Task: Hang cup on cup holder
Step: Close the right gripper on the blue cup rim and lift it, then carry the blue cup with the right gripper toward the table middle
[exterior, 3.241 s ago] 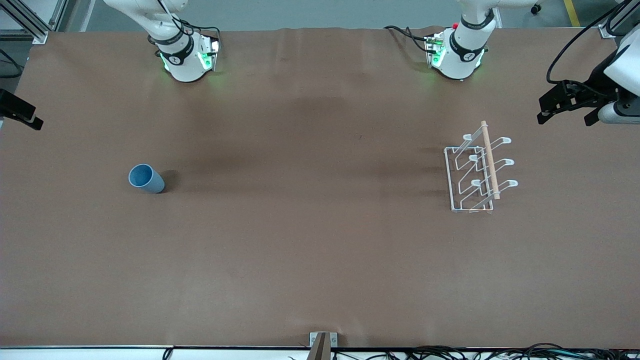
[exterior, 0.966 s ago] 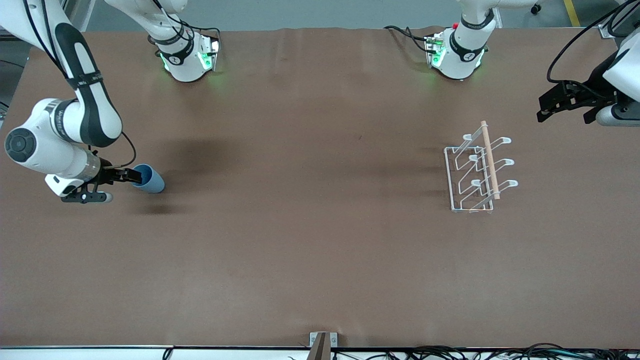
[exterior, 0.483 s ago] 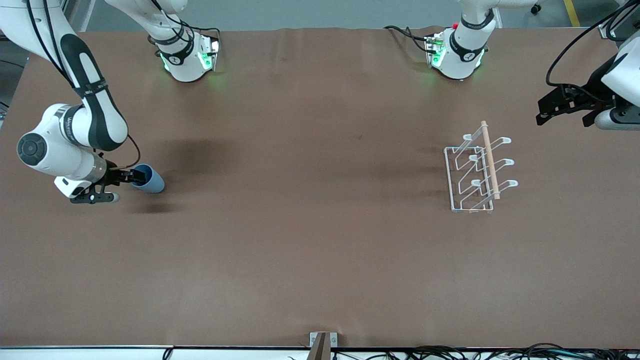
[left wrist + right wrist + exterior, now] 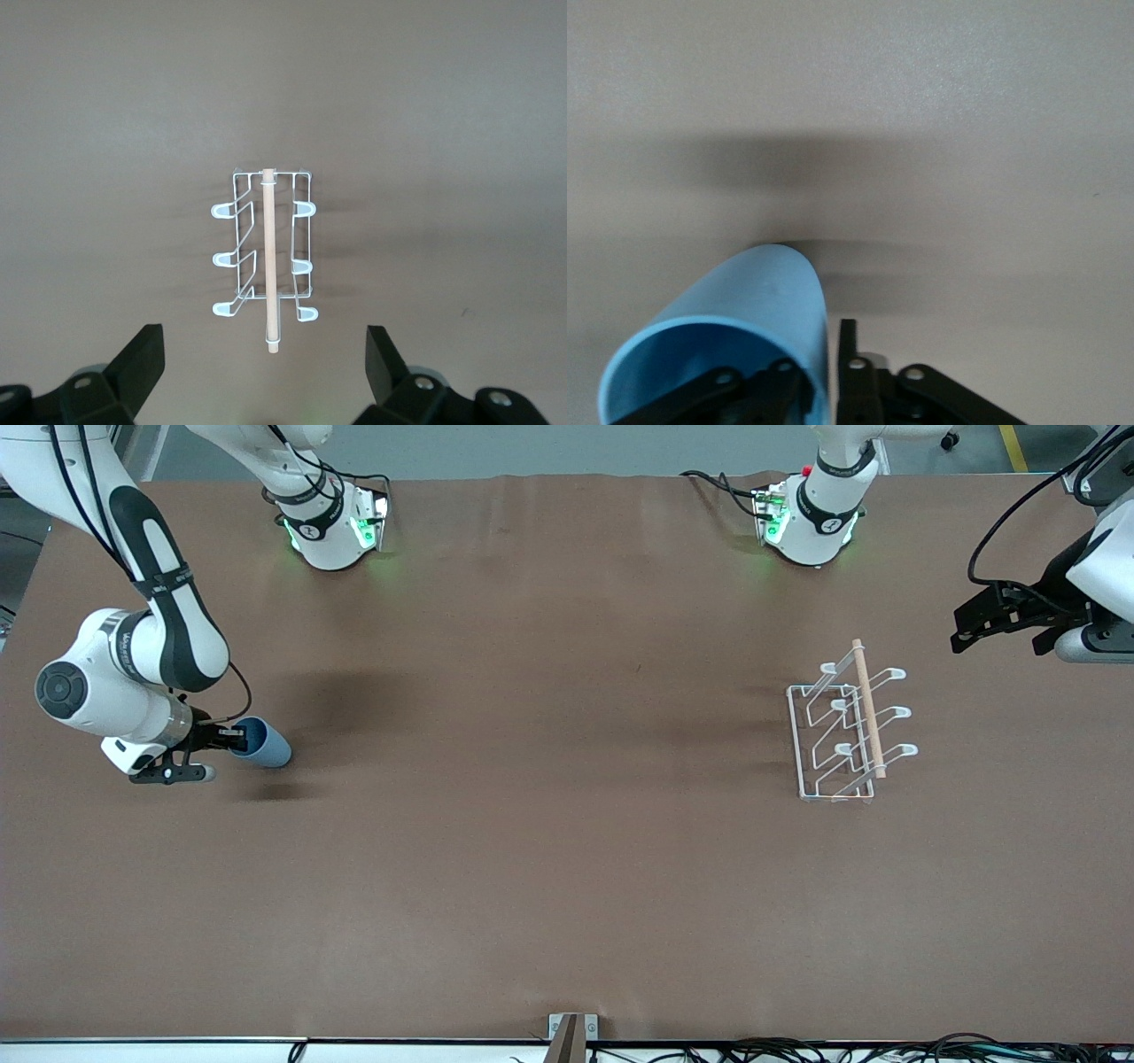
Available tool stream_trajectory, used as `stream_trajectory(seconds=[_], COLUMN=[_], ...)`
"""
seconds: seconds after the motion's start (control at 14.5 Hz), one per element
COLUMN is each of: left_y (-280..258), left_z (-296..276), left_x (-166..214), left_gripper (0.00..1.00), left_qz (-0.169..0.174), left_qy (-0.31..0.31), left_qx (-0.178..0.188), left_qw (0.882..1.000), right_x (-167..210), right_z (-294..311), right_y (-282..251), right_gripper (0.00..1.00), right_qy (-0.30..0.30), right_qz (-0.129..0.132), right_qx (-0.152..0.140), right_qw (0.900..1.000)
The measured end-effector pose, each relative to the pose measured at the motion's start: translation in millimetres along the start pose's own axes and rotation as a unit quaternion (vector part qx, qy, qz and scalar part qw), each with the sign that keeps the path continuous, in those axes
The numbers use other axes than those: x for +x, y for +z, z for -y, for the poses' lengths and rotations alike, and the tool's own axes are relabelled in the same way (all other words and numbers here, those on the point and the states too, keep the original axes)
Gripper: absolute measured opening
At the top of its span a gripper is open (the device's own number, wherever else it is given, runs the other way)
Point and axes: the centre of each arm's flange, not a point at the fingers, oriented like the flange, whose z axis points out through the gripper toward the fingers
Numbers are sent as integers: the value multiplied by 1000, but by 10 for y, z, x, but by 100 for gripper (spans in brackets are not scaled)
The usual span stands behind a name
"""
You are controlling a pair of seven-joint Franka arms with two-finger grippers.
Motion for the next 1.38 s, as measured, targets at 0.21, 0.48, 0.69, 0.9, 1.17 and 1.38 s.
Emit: stream_trajectory(seconds=[0.21,0.48,0.69,0.9,1.17,1.38], left_y=[-13,-13,-13,-14,-24,-32], left_z=[-31,-60,-68,-71,-77,-81], left_x=[-1,-2,-3,-3,-3,-4], left_gripper=[100,100,100,100,100,100], left_qz=[-2,-2,-2,-2,-3,-4], left_qy=[3,6,6,7,7,7], left_qx=[0,0,0,0,0,0], left_qw=[1000,1000,1000,1000,1000,1000], right_x=[4,111,199,258,271,280], right_z=[-18,-72,-160,-163,98,647], right_y=[-12,-222,-660,-1107,-1409,-1485], right_gripper=[5,5,5,5,5,5], right_qy=[4,9,14,22,46,39], right_qz=[-2,-26,-61,-97,-91,-76], right_qx=[3,-1,-8,-6,68,135], right_qw=[1000,1000,998,995,992,987])
